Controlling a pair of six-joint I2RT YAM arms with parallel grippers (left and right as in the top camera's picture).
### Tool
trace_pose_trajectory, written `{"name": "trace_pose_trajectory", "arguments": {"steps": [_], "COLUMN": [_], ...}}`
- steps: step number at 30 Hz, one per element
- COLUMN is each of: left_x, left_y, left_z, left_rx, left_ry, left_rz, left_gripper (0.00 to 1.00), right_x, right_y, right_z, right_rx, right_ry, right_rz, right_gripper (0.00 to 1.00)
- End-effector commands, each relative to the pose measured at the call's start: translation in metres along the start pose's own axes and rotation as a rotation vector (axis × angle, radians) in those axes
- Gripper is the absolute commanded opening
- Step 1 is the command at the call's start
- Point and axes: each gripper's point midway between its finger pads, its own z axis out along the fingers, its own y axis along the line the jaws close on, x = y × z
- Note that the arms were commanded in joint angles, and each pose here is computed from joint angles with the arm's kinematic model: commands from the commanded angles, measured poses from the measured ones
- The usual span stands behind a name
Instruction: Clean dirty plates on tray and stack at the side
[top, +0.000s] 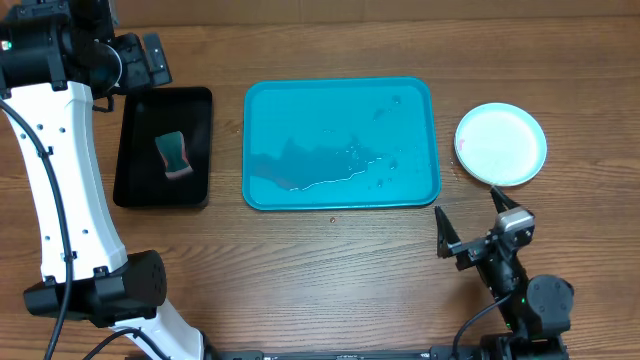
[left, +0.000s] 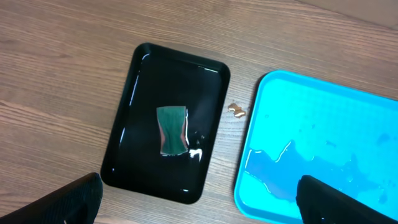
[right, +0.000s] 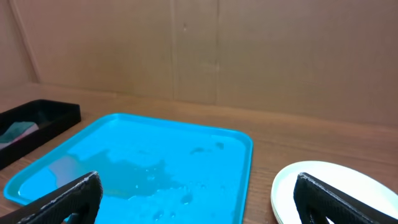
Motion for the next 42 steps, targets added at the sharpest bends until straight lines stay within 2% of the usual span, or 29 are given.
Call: {"name": "trace_pose_trajectory", "arguments": {"steps": [1, 7, 16, 42], "left_x": [0.000, 0.000, 0.000, 0.000], "left_y": [-0.001, -0.001, -0.001, 0.000], "left_z": [0.003, 0.003, 0.003, 0.004], "left_rx": [0.003, 0.003, 0.003, 0.002], "left_ry": [0.006, 0.006, 0.006, 0.008], "left_rz": [-0.007, -0.007, -0.007, -0.007], "left_gripper": [0.99, 1.00, 1.00, 1.00], "right_x": [0.005, 0.024, 0.024, 0.024], "right_y": [-0.002, -0.004, -0.005, -0.005], "right_z": [-0.002, -0.003, -0.005, -0.005], "right_rx": [0.016, 0.029, 0.036, 0.036], "right_ry": [-0.035, -0.020, -0.022, -0.021], "right_rz": [-0.024, -0.022, 0.026, 0.025], "right_gripper": [1.00, 1.00, 1.00, 1.00]}}
